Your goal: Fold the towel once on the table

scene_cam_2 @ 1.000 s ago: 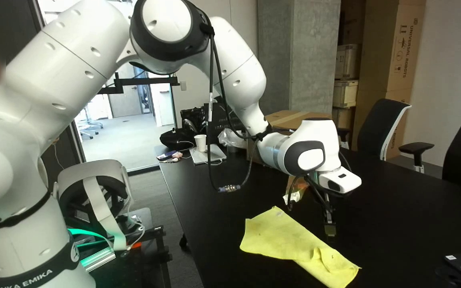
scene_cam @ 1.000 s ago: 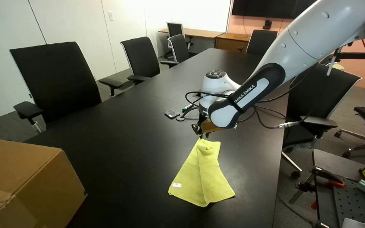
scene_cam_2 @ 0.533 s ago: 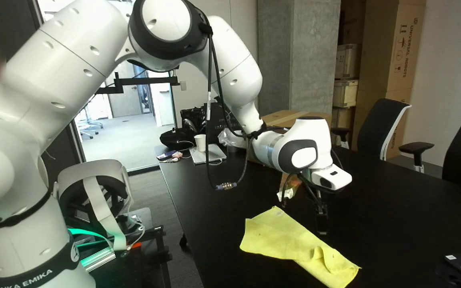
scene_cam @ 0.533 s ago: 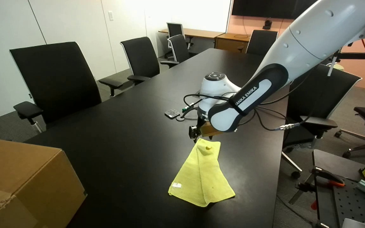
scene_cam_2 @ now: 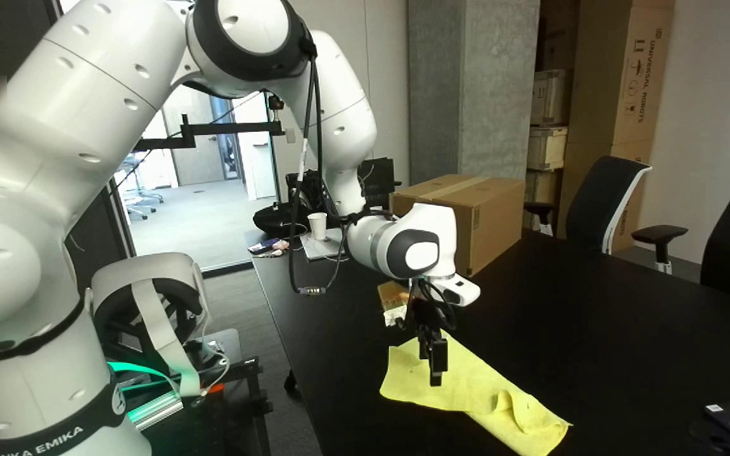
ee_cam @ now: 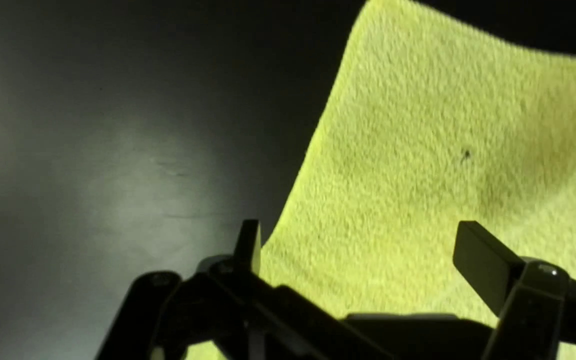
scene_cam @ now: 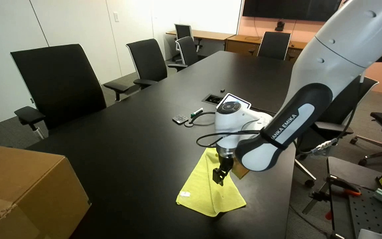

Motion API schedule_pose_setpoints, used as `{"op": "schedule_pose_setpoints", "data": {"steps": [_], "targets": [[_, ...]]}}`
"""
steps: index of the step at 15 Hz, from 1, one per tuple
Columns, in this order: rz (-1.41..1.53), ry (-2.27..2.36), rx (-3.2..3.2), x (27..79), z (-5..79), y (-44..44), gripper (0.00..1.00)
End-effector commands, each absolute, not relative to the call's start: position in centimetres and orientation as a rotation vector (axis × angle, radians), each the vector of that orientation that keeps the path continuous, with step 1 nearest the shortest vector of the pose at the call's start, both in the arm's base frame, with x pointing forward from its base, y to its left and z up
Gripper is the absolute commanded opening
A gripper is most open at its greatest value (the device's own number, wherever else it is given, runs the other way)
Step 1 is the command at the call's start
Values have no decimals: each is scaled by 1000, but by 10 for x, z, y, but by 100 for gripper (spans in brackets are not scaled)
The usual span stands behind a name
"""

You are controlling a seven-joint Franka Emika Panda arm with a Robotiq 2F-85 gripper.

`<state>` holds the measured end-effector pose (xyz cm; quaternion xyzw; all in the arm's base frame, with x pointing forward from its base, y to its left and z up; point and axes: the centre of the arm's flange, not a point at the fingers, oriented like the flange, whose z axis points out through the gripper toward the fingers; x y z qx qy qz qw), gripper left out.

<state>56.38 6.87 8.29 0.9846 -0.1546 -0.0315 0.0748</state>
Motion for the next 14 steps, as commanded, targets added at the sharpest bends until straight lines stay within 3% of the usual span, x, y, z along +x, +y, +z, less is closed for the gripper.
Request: {"op": "schedule_pose_setpoints", "data": {"steps": [1, 14], "targets": [[-140, -175, 2924, 532, 88, 85, 100], [-218, 419, 3046, 505, 67, 116, 100]]}}
